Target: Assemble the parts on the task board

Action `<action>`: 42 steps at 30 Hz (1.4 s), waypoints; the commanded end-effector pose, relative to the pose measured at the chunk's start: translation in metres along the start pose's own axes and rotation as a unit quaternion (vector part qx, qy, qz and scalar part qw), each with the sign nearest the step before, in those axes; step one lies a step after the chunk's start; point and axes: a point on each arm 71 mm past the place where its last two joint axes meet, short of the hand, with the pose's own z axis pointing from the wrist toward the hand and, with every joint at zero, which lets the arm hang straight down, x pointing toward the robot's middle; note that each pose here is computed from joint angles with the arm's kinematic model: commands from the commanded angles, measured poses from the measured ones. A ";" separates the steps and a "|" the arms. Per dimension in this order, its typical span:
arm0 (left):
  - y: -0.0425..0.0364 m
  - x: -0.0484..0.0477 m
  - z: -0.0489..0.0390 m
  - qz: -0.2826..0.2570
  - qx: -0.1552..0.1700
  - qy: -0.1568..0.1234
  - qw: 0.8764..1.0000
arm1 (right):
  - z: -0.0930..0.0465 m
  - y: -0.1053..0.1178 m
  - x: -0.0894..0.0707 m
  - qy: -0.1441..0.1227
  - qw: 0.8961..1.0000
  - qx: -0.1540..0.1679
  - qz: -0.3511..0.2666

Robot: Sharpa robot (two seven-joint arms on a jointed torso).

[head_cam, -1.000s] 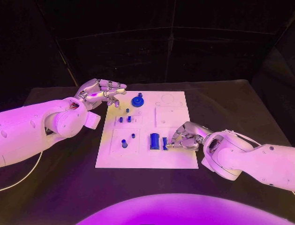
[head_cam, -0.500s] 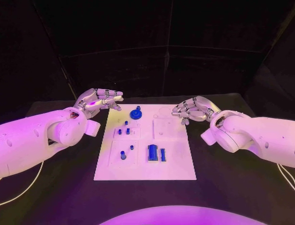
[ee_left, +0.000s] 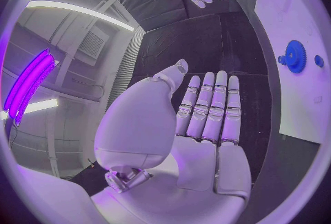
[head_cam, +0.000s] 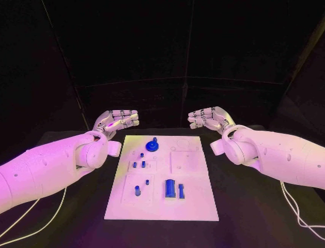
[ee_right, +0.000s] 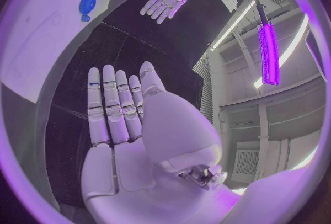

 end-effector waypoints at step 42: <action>-0.0083 0.0534 -0.0724 0.034 0.029 -0.112 0.993 | -0.062 0.025 0.048 -0.119 0.983 0.020 0.137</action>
